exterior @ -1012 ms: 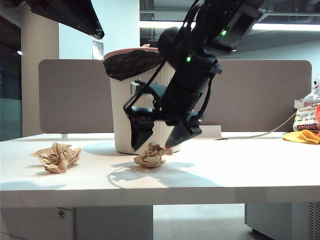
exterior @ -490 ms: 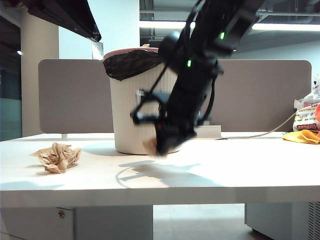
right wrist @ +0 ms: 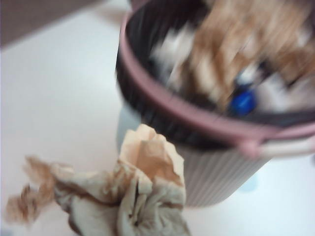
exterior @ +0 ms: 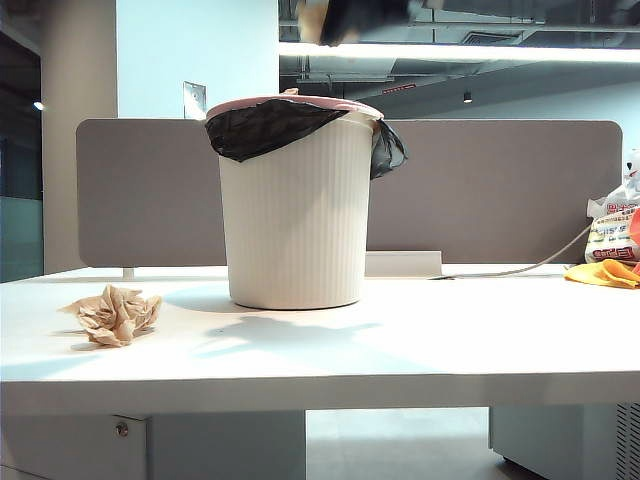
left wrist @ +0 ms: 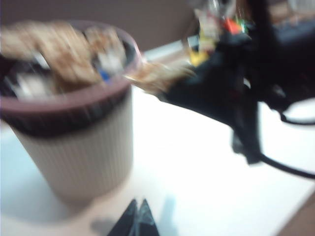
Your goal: Pick up all the trash on the table and put it in the trash can.
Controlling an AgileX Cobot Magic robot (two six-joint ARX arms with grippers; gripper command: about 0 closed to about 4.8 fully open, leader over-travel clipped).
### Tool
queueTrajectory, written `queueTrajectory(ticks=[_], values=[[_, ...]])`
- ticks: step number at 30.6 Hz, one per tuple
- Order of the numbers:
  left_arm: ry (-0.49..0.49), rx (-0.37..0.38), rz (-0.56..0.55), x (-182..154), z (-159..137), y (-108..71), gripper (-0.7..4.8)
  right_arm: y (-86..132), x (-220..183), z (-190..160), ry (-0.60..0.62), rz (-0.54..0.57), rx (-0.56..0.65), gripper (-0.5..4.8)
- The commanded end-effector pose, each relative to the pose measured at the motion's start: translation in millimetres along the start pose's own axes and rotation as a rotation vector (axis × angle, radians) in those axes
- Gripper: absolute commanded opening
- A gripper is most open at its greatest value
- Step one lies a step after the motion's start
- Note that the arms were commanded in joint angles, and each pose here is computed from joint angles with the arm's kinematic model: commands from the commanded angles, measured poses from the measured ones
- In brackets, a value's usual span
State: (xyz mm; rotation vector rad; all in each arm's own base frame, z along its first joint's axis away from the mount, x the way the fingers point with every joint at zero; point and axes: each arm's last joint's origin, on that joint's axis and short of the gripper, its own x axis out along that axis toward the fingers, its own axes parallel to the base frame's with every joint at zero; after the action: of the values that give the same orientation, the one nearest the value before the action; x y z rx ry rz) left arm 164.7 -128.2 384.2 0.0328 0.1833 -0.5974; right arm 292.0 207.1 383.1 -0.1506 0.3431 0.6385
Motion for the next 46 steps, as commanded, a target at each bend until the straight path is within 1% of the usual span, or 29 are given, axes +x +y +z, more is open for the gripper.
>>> queueTrajectory(ticks=[1, 5, 7, 10, 12, 14, 16, 19, 21, 23, 25, 28, 30, 32, 36, 37, 38, 40, 41, 42, 44, 46], values=[[-0.055, -0.011, 0.007, -2.4, 28.9, 0.7, -0.05, -5.4, -15.0, 28.7, -0.051, -0.010, -0.024, -0.08], [-0.040, -0.018, 0.044, -0.9, 64.2, 9.7, -0.06, -9.9, -27.0, 62.4, -0.163, -0.029, -0.042, -0.08], [-0.028, -0.026, 0.045, 2.5, 77.9, 14.8, -0.05, -14.6, -27.7, 73.8, -0.192, -0.039, -0.040, -0.08], [-0.033, -0.070, 0.045, 8.2, 92.3, 17.6, -0.05, -25.0, -24.2, 88.5, -0.232, -0.037, -0.036, -0.08], [-0.046, -0.072, 0.070, 10.1, 97.8, 23.8, -0.06, -26.1, -16.3, 95.8, -0.252, -0.029, -0.037, -0.08], [-0.051, -0.076, 0.091, 11.2, 99.1, 29.5, -0.06, -27.8, -4.2, 100.7, -0.261, -0.028, -0.037, -0.08], [-0.031, -0.077, 0.073, 17.2, 96.5, 30.3, -0.06, -31.7, 8.1, 102.4, -0.263, -0.018, -0.037, -0.08], [0.028, -0.078, 0.061, 26.9, 89.3, 30.9, -0.06, -38.5, 31.5, 100.7, -0.257, 0.005, -0.033, -0.08], [0.067, -0.075, 0.081, 29.3, 85.0, 36.4, -0.05, -40.9, 48.9, 97.7, -0.248, 0.010, -0.027, -0.08], [0.091, -0.081, 0.090, 30.3, 82.4, 40.3, -0.05, -47.1, 65.7, 92.8, -0.235, 0.003, -0.004, -0.08], [0.111, -0.087, 0.077, 31.6, 80.2, 39.6, -0.05, -53.0, 81.4, 85.9, -0.216, -0.004, 0.010, -0.08], [0.113, -0.087, 0.087, 31.9, 79.9, 41.0, -0.05, -60.9, 100.3, 73.6, -0.187, -0.016, 0.017, -0.08], [0.107, -0.092, 0.119, 29.9, 80.5, 47.4, -0.05, -61.7, 110.2, 66.4, -0.165, -0.017, 0.019, -0.08], [0.108, -0.096, 0.132, 29.4, 80.4, 50.7, -0.06, -62.3, 114.9, 62.7, -0.153, -0.018, 0.020, -0.08], [0.109, -0.096, 0.133, 30.4, 80.1, 51.1, -0.05, -62.5, 116.0, 62.5, -0.158, -0.022, -0.002, -0.06], [0.108, -0.097, 0.135, 30.4, 80.1, 51.5, -0.05, -62.3, 115.9, 63.2, -0.164, -0.024, -0.015, 0.11], [0.107, -0.097, 0.139, 30.1, 80.2, 52.6, -0.06, -62.0, 115.9, 63.7, -0.169, -0.024, -0.019, 0.48], [0.107, -0.097, 0.142, 30.0, 80.2, 53.1, -0.05, -62.0, 115.8, 64.5, -0.177, -0.025, -0.020, 1.87], [0.107, -0.098, 0.139, 30.0, 80.2, 52.9, -0.05, -62.2, 115.7, 64.4, -0.177, -0.026, -0.019, 2.39], [0.108, -0.098, 0.136, 30.2, 80.1, 52.8, -0.05, -62.2, 115.8, 64.3, -0.175, -0.025, -0.019, 2.80], [0.108, -0.098, 0.136, 30.2, 80.1, 52.8, -0.05, -62.2, 115.9, 63.7, -0.169, -0.025, -0.019, 3.15], [0.107, -0.098, 0.136, 30.0, 80.2, 52.8, -0.06, -62.2, 115.7, 63.8, -0.169, -0.025, -0.018, 3.84]])
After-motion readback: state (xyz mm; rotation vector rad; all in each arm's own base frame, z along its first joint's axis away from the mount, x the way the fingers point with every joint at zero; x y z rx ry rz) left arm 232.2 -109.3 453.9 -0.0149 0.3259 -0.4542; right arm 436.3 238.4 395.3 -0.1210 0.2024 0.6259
